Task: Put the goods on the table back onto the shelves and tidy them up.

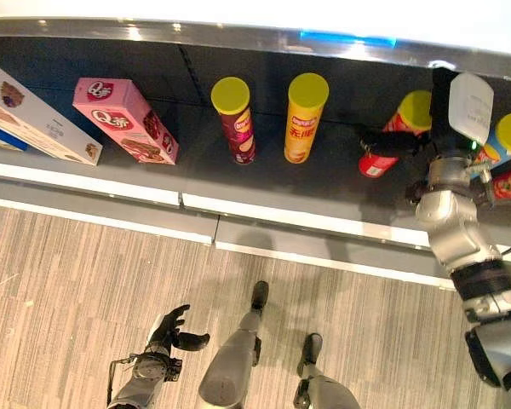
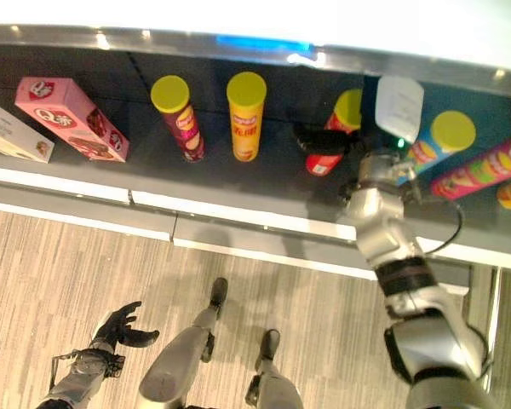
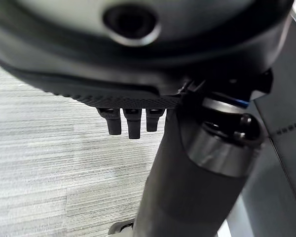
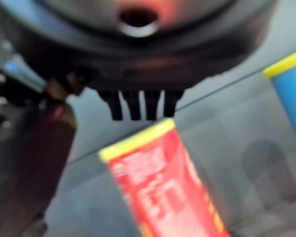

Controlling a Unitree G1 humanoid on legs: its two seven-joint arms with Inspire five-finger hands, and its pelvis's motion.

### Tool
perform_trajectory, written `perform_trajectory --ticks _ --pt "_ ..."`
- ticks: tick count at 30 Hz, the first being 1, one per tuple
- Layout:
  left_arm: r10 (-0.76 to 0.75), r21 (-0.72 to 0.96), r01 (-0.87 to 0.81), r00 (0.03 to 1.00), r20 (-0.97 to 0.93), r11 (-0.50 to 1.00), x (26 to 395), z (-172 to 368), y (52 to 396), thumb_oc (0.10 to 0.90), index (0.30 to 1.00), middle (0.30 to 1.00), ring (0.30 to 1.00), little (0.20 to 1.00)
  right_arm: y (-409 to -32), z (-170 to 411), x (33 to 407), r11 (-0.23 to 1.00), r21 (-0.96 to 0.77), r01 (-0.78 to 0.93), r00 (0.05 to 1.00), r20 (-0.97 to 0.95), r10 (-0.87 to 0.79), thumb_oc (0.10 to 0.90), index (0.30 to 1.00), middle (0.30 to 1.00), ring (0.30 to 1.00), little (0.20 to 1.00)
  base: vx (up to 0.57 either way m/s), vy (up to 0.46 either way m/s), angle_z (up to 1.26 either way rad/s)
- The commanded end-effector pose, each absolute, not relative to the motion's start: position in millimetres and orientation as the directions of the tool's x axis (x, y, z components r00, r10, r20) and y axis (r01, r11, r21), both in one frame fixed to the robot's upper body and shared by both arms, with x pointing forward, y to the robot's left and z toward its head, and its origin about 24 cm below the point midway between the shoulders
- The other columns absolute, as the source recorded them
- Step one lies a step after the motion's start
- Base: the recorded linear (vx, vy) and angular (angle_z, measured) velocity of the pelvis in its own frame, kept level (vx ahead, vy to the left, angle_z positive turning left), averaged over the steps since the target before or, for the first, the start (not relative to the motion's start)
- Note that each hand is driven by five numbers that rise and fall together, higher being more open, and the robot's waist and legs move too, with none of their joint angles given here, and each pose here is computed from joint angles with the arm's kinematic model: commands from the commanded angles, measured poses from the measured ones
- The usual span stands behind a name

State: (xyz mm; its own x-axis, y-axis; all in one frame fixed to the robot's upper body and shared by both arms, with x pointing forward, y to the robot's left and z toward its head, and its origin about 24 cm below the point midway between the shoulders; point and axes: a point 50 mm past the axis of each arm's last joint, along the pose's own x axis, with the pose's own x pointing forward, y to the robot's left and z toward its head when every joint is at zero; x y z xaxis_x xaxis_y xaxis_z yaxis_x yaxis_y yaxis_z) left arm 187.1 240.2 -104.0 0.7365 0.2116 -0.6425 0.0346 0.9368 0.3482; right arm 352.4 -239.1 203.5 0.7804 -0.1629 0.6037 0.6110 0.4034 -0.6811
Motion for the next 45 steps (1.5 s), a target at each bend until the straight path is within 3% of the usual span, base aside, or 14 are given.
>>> perform_trajectory --ticks 1,11,19,25,30,33,37,40,45 --pt "0.264 0.385 0.072 0.613 -0.745 0.92 145 -126 254 0.8 0.9 0.9 0.9 0.9 -227 201 334 0.445 -0.657 0.609 0.751 0.658 -0.056 0.8 0.9 0.9 0.9 0.9 0.0 -0.049 0.01" --pt "0.321 0.393 0.052 0.486 -0.813 0.918 108 -143 256 0.8 0.9 0.9 0.9 0.9 -229 175 288 0.494 -0.685 0.536 0.782 0.623 0.016 0.8 0.9 0.9 0.9 0.9 -0.05 -0.077 -0.3" --pt "0.274 0.376 0.069 0.569 -0.776 0.924 136 -134 250 0.8 0.9 0.9 0.9 0.9 -263 161 243 0.587 -0.645 0.489 0.829 0.553 -0.082 0.8 0.9 0.9 0.9 0.9 -0.14 0.14 -0.38" --pt "0.288 0.407 0.058 0.615 -0.734 0.912 146 -124 262 0.8 0.9 0.9 0.9 0.9 -293 180 234 0.49 -0.536 0.687 0.703 0.661 -0.264 0.8 0.9 0.9 0.9 0.9 -0.06 0.397 -1.91" --pt "0.281 0.409 0.084 0.601 -0.748 0.909 144 -124 268 0.8 0.9 0.9 0.9 0.9 -291 151 241 0.673 -0.539 0.506 0.841 0.481 -0.247 0.8 0.9 0.9 0.9 0.9 -0.03 -0.068 -0.69" --pt "0.292 0.401 0.064 0.583 -0.758 0.914 138 -125 272 0.8 0.9 0.9 0.9 0.9 -290 134 243 0.714 -0.549 0.435 0.888 0.393 -0.238 0.8 0.9 0.9 0.9 0.9 0.09 -0.177 0.35" --pt "0.289 0.382 0.05 0.566 -0.772 0.923 130 -128 270 0.8 0.9 0.9 0.9 0.9 -294 137 242 0.677 -0.596 0.431 0.893 0.389 -0.226 0.8 0.9 0.9 0.9 0.9 0.11 -0.308 0.39" --pt "0.252 0.353 0.08 0.556 -0.792 0.932 121 -130 265 0.8 0.9 0.9 0.9 0.9 -320 195 244 0.572 -0.577 0.583 0.791 0.563 -0.238 0.8 0.9 0.9 0.9 0.9 0.18 -0.504 0.24" --pt "0.194 0.322 0.105 0.612 -0.767 0.941 135 -123 258 0.8 0.9 0.9 0.9 0.9 -342 223 243 0.487 -0.592 0.642 0.752 0.609 -0.251 0.8 0.9 0.9 0.9 0.9 0.09 -0.329 -0.3"
